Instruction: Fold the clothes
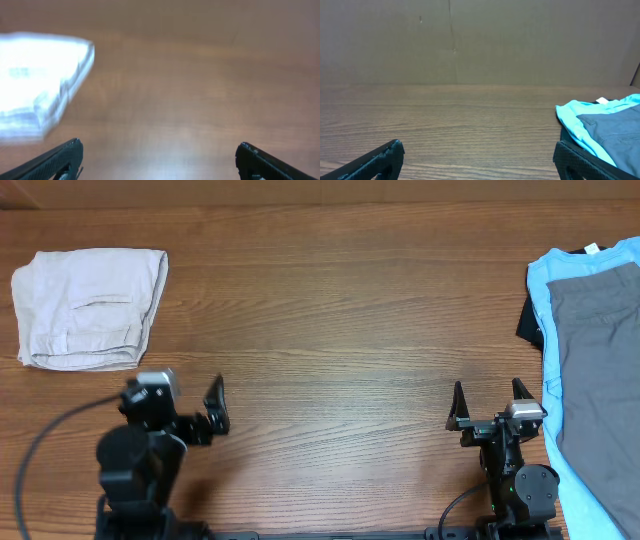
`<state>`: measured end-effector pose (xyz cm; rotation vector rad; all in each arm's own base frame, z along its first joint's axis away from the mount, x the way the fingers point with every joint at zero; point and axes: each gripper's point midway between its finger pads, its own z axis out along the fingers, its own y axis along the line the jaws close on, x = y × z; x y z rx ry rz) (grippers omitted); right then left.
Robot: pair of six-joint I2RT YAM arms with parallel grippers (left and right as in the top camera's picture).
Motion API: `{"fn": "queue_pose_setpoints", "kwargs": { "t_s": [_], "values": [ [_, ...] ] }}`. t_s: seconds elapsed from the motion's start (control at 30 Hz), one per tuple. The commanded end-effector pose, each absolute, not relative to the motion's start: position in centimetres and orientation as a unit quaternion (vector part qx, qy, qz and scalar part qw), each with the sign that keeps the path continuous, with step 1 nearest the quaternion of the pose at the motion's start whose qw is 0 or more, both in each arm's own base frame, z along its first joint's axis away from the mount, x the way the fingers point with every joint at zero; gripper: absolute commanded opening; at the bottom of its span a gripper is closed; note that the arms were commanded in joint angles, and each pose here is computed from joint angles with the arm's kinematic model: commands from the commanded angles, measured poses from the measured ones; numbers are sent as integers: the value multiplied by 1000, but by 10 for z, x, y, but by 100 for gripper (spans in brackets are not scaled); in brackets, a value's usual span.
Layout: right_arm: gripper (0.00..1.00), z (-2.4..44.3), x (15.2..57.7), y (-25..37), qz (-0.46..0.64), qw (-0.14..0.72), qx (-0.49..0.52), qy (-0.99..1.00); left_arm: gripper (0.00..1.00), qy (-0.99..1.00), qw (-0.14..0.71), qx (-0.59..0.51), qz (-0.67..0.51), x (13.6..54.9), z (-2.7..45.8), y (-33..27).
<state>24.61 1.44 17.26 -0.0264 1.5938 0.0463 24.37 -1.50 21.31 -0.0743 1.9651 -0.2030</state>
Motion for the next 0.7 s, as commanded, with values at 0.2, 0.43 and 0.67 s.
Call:
{"fn": "queue_pose_setpoints", "kwargs": {
  "t_s": [0.2,0.43,0.67],
  "values": [
    [100,171,246,14,20,701,-7,713,100,834,547,-51,-55,228,175,-3],
    [100,171,246,14,20,701,-7,713,100,774,629,-42,-56,235,217,-3],
    [100,171,246,14,20,701,-7,713,100,712,699,-34,-57,238,260,-3]
  ]
}}
